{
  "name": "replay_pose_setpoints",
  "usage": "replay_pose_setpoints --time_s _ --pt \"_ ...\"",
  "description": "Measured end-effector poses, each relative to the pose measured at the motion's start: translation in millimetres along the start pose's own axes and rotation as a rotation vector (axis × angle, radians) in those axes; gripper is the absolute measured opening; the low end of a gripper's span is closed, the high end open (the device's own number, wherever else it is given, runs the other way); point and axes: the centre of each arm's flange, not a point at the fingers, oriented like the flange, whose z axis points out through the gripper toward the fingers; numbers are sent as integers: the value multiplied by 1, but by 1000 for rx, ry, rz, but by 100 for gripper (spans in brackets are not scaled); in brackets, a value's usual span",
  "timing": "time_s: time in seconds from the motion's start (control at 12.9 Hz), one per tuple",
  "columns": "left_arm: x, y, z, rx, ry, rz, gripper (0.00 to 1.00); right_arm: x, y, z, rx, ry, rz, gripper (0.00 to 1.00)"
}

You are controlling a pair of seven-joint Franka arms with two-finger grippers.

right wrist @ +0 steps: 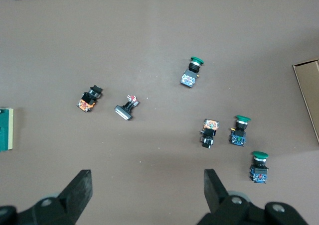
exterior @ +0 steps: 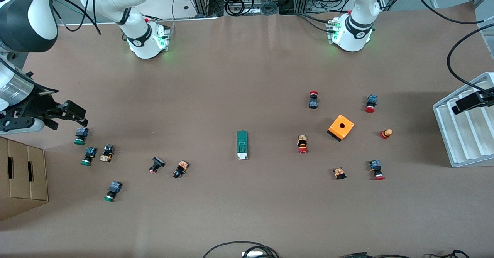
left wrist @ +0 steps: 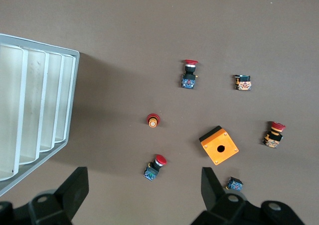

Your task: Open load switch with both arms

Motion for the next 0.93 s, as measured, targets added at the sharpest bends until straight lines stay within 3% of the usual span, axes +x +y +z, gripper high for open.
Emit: replay_pose_setpoints --time_s 0.93 --pt "2 0 -2 -2 23 0 100 0 0 0 0 0 0 100"
